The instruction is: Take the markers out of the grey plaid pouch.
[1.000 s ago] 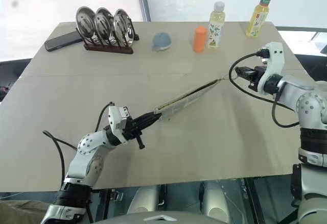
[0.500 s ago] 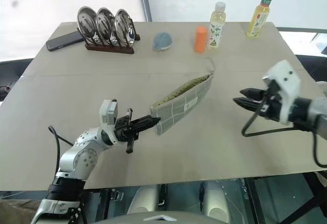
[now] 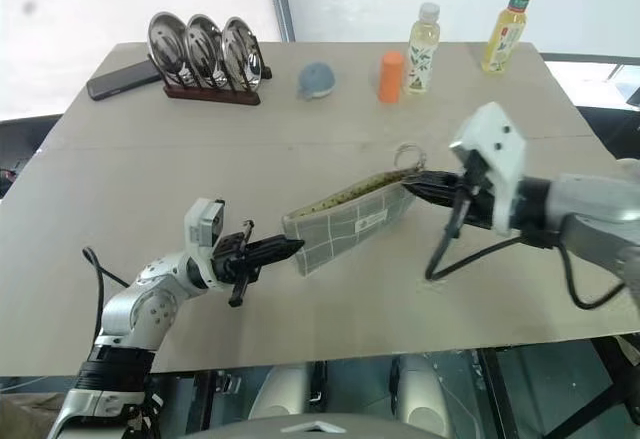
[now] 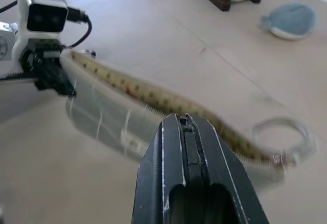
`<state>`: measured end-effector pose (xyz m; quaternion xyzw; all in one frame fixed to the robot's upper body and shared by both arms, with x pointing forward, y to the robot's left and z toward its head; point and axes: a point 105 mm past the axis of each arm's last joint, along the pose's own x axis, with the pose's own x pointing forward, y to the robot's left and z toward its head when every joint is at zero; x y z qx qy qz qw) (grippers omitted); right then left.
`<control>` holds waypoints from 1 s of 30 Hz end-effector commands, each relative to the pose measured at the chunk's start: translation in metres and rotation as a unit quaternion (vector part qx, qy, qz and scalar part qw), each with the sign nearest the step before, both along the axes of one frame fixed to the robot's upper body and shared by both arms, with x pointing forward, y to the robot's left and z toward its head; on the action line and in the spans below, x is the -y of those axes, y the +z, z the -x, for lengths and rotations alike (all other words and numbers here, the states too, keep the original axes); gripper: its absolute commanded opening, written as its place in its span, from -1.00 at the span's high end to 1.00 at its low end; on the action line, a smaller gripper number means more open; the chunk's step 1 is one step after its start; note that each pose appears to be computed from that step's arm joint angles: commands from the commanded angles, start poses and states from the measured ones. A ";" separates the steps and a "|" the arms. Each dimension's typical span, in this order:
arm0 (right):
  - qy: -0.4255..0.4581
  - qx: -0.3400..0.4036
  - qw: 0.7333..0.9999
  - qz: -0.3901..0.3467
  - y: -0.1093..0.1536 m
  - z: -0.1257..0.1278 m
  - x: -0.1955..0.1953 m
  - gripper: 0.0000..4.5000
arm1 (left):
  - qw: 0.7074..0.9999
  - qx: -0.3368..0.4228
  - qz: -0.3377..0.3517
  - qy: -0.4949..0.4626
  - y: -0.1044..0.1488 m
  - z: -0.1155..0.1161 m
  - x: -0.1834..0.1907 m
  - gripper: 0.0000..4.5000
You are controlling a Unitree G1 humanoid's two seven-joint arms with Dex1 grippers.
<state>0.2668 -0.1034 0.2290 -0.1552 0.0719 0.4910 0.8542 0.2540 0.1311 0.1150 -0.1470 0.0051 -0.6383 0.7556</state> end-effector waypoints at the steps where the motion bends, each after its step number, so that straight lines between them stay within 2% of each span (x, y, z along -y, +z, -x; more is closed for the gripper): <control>1: 0.016 0.025 0.999 0.020 -0.004 -0.013 -0.011 0.97 | 1.000 0.023 0.002 0.001 0.005 0.003 0.000 1.00; 8: 0.064 0.015 0.989 0.133 -0.051 -0.025 -0.015 0.97 | 0.999 0.025 0.010 0.025 0.009 0.003 -0.001 1.00; 10: 0.075 0.010 0.987 0.145 -0.057 -0.026 -0.015 0.97 | 0.999 0.023 0.013 0.027 0.010 0.003 0.000 1.00; 13: 0.105 -0.005 0.974 0.202 -0.073 -0.019 -0.010 0.97 | 0.999 0.006 0.038 0.025 0.016 0.003 0.004 1.00; 16: 0.150 -0.061 0.969 0.189 -0.059 0.009 -0.005 0.97 | 0.995 -0.054 0.075 -0.045 0.030 0.018 0.012 1.00; 19: 0.166 -0.059 0.967 0.182 -0.040 0.023 -0.003 0.97 | 0.988 -0.098 0.087 -0.086 0.037 0.028 0.015 1.00; 23: 0.159 -0.038 0.964 0.211 -0.047 0.024 -0.003 0.97 | 0.992 -0.097 0.057 -0.055 0.022 0.019 0.012 1.00; 27: 0.163 -0.005 0.949 0.269 -0.086 0.016 -0.010 0.97 | 0.997 -0.080 -0.001 -0.018 -0.010 0.009 0.003 1.00; 30: 0.180 0.005 0.946 0.270 -0.097 0.017 -0.019 0.97 | 0.997 -0.067 -0.025 -0.012 -0.025 0.009 -0.002 1.00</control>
